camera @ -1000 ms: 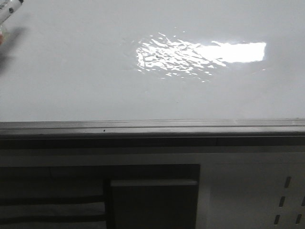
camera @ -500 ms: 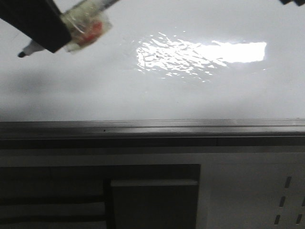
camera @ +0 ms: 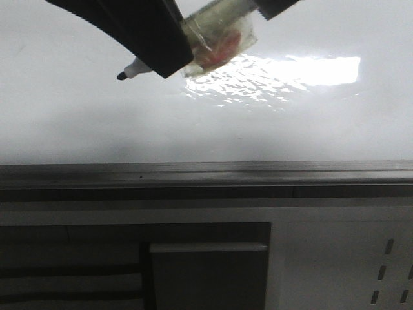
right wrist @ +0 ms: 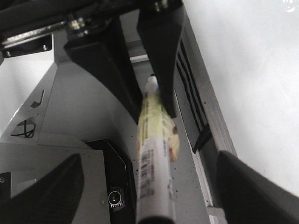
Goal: Write number 4 on whiteboard
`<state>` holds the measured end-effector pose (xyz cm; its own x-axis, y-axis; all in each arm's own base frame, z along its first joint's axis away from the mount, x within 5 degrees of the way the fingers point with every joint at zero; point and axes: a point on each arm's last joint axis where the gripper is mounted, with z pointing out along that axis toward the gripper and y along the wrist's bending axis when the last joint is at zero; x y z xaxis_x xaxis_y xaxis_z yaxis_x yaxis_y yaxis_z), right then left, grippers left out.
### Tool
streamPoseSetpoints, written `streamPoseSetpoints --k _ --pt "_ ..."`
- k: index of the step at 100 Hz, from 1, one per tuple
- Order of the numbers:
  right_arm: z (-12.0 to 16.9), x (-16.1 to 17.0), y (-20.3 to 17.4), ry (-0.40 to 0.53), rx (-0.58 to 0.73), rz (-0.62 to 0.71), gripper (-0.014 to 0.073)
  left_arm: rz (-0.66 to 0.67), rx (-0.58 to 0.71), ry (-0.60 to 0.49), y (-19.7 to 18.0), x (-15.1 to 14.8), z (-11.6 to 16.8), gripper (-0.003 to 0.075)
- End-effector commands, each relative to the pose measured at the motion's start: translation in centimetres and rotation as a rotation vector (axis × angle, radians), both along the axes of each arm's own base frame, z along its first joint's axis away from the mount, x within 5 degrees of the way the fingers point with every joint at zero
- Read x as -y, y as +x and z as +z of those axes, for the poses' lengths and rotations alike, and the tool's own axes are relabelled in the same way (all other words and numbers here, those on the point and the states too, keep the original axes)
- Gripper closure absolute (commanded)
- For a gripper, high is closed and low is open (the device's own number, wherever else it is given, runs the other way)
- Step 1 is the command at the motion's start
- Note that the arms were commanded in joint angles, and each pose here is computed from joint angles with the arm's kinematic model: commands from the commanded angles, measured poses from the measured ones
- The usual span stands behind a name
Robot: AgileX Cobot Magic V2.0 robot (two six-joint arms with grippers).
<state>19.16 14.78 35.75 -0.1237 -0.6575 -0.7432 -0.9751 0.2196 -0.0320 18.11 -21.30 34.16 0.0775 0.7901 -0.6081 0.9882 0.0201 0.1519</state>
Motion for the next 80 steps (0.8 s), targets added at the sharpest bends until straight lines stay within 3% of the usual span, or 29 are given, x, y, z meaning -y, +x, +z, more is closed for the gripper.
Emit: streamPoseSetpoints --k 1,27,80 --pt "1.93 -0.36 -0.22 0.094 0.066 0.015 0.0076 0.009 0.045 -0.092 -0.38 0.27 2.01 0.0741" --pt "1.86 -0.42 -0.30 0.096 0.087 0.046 0.0255 0.009 0.045 -0.092 -0.38 0.27 2.01 0.0741" --pt "1.77 -0.30 0.00 0.077 0.123 0.033 0.0264 0.017 0.054 -0.106 -0.26 0.35 2.11 0.0741"
